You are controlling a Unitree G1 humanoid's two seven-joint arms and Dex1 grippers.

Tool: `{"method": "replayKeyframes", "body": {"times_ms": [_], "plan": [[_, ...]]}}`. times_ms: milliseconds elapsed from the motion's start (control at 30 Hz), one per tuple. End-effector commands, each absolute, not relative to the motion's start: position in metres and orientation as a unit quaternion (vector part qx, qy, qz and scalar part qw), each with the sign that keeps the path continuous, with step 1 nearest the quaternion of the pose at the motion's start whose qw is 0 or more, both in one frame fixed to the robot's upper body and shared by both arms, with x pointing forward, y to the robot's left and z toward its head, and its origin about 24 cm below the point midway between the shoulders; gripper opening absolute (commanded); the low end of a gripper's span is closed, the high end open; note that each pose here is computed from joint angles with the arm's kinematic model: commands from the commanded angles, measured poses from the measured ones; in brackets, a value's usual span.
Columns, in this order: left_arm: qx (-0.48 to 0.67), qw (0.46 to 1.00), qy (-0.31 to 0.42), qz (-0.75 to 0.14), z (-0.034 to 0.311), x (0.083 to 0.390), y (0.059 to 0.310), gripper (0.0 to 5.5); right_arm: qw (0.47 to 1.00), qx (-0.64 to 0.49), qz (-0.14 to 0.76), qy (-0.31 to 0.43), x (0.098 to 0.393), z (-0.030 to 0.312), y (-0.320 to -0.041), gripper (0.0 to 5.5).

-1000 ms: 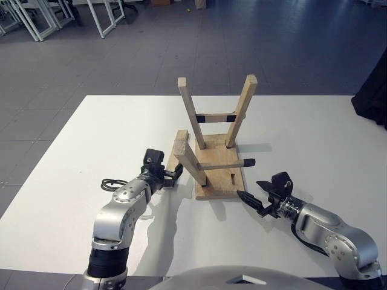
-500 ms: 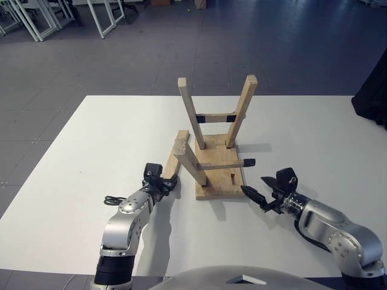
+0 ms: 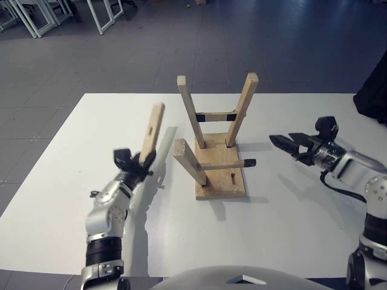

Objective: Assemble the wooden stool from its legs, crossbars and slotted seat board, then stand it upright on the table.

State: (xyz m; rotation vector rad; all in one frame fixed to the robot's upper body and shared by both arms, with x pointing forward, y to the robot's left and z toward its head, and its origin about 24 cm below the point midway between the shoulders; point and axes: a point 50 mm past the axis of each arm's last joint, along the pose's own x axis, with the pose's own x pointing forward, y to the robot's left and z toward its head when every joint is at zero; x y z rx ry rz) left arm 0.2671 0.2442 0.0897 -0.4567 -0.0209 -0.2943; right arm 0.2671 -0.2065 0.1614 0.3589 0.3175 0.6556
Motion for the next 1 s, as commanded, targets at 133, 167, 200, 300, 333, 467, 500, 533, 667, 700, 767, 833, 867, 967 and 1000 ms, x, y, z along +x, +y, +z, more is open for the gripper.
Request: {"method": "replayKeyframes", "body": {"times_ms": [133, 167, 200, 300, 333, 467, 500, 533, 667, 700, 767, 833, 867, 967, 1000], "plan": [[-0.321, 0.801, -0.044, -0.504, 0.182, 0.262, 0.212, 2.04, 0.805, 0.261, 0.525, 0.089, 0.273, 0.214, -0.147, 4.81], [-0.320, 0.786, -0.033, -0.528, 0.184, 0.263, 0.206, 2.04, 0.795, 0.262, 0.541, 0.086, 0.273, 0.218, -0.139, 4.81], [-0.319, 0.771, -0.023, -0.551, 0.187, 0.264, 0.197, 2.04, 0.781, 0.264, 0.561, 0.080, 0.273, 0.224, -0.130, 4.81], [-0.316, 0.746, -0.009, -0.586, 0.190, 0.267, 0.182, 2.04, 0.754, 0.267, 0.595, 0.071, 0.274, 0.236, -0.113, 4.81], [-0.315, 0.740, -0.006, -0.594, 0.191, 0.268, 0.180, 2.04, 0.751, 0.266, 0.600, 0.069, 0.274, 0.239, -0.110, 4.81], [-0.310, 0.731, 0.001, -0.608, 0.193, 0.270, 0.176, 2.04, 0.747, 0.257, 0.610, 0.059, 0.277, 0.246, -0.102, 4.81], [-0.311, 0.729, 0.002, -0.610, 0.192, 0.270, 0.175, 2.04, 0.747, 0.256, 0.611, 0.054, 0.279, 0.248, -0.099, 4.81], [-0.310, 0.728, 0.004, -0.612, 0.192, 0.270, 0.174, 2.04, 0.747, 0.258, 0.611, 0.049, 0.281, 0.251, -0.097, 4.81], [-0.312, 0.715, 0.014, -0.625, 0.192, 0.270, 0.170, 2.04, 0.739, 0.269, 0.617, 0.024, 0.288, 0.264, -0.090, 4.81], [-0.314, 0.712, 0.017, -0.628, 0.191, 0.271, 0.169, 2.04, 0.735, 0.276, 0.619, 0.018, 0.288, 0.267, -0.089, 4.81], [-0.323, 0.703, 0.024, -0.634, 0.191, 0.272, 0.168, 2.04, 0.718, 0.294, 0.631, 0.009, 0.288, 0.273, -0.089, 4.48], [-0.333, 0.694, 0.026, -0.637, 0.191, 0.273, 0.169, 2.04, 0.703, 0.302, 0.644, 0.006, 0.285, 0.275, -0.090, 4.07], [-0.337, 0.691, 0.026, -0.639, 0.192, 0.274, 0.170, 2.04, 0.697, 0.304, 0.649, 0.005, 0.283, 0.275, -0.090, 3.88], [-0.344, 0.682, 0.028, -0.645, 0.193, 0.274, 0.171, 2.04, 0.688, 0.307, 0.657, 0.005, 0.281, 0.276, -0.091, 3.31], [-0.345, 0.680, 0.030, -0.646, 0.193, 0.273, 0.171, 2.04, 0.687, 0.308, 0.658, 0.004, 0.281, 0.277, -0.091, 3.14]]}}
